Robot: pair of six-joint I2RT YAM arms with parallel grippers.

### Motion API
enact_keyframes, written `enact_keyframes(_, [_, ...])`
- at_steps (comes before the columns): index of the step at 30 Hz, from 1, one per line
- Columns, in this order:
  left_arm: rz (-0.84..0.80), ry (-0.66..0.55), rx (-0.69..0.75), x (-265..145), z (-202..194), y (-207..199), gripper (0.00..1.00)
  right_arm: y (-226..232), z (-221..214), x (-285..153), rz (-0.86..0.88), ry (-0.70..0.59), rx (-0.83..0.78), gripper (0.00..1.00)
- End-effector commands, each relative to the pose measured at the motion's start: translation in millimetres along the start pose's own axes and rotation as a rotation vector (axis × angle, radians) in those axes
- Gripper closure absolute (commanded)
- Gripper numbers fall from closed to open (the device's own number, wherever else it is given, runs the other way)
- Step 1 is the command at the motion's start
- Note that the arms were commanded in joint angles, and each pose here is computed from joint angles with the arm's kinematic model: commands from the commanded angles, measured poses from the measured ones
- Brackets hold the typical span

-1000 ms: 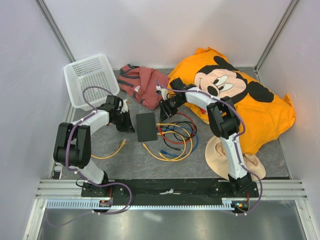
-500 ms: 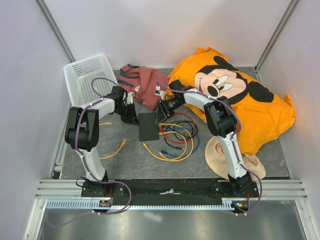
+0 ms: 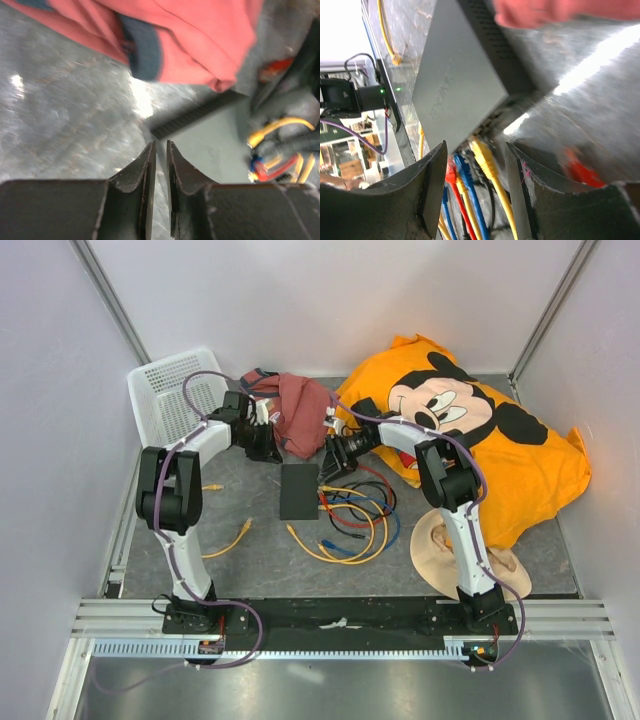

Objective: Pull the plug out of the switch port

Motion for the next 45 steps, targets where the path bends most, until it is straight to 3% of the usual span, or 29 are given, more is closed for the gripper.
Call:
enact_keyframes(1, [-0.232, -0.081, 0.143, -34, 1, -38, 0.78, -30, -11, -1, -0.081, 0.006, 0.034, 0.43])
enact_keyframes(5, [-0.273, -0.004, 0.106, -27, -35, -50, 0.79, -38, -16, 5, -0.071, 0.036, 0.023, 0.44])
enact_keyframes(8, [-0.230, 0.036, 0.009, -15, -50, -46, 0.79, -38, -16, 5, -0.063, 0.041, 0.024, 0.44])
enact_keyframes(13, [-0.167, 0.065, 0.007, -1, -68, -41, 0.79, -40, -21, 7, -0.077, 0.064, 0.010, 0.46])
enact_keyframes(33, [-0.134, 0.072, 0.004, 9, -72, -34, 0.78, -27, -23, 30, -0.091, 0.157, -0.070, 0.59])
enact_keyframes(45, [-0.131, 0.071, 0.004, 10, -75, -32, 0.78, -39, -33, 32, -0.007, 0.172, -0.056, 0.59])
Point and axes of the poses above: each gripper's point midway between its finger pads, its own x axis out along the fingers, its own y axis along the line the jaws close on, z = x × y, the point moved 9 cm from there along -x, back along the fingers, and after that the axes turned 5 degrees about -x, right-handed, at the moved point
